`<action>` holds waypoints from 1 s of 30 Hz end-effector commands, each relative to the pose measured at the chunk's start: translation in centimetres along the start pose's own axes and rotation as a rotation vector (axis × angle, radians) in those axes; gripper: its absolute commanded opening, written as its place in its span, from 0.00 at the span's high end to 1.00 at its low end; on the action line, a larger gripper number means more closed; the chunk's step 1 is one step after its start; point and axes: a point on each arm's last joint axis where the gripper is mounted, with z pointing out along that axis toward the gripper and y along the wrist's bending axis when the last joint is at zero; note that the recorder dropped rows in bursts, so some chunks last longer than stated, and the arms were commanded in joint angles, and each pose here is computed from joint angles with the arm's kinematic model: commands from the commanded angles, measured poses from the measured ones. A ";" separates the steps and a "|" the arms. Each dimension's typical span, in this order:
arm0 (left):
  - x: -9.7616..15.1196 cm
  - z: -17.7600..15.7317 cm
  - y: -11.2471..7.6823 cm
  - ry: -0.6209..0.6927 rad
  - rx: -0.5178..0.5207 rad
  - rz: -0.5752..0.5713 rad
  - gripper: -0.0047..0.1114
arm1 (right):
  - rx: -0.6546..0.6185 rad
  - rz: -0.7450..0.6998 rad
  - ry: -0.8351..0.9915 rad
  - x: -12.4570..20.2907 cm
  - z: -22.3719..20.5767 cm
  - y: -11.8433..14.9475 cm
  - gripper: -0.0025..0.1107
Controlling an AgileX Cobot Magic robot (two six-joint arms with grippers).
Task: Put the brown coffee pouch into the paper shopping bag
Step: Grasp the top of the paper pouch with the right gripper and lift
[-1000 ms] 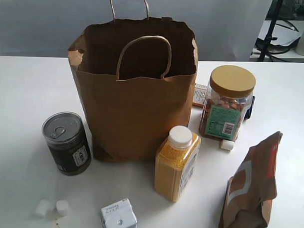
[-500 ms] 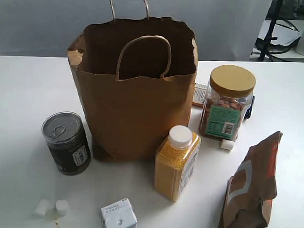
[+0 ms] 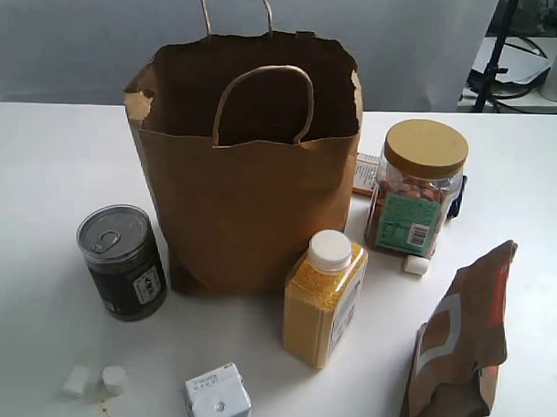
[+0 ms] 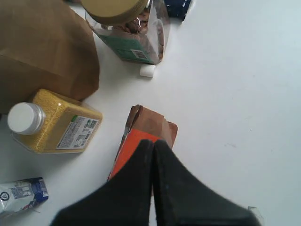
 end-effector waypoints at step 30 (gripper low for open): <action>0.1 0.0 0.0 -0.004 -0.004 0.000 0.96 | 0.239 0.156 0.280 -0.2 11.0 5.1 0.34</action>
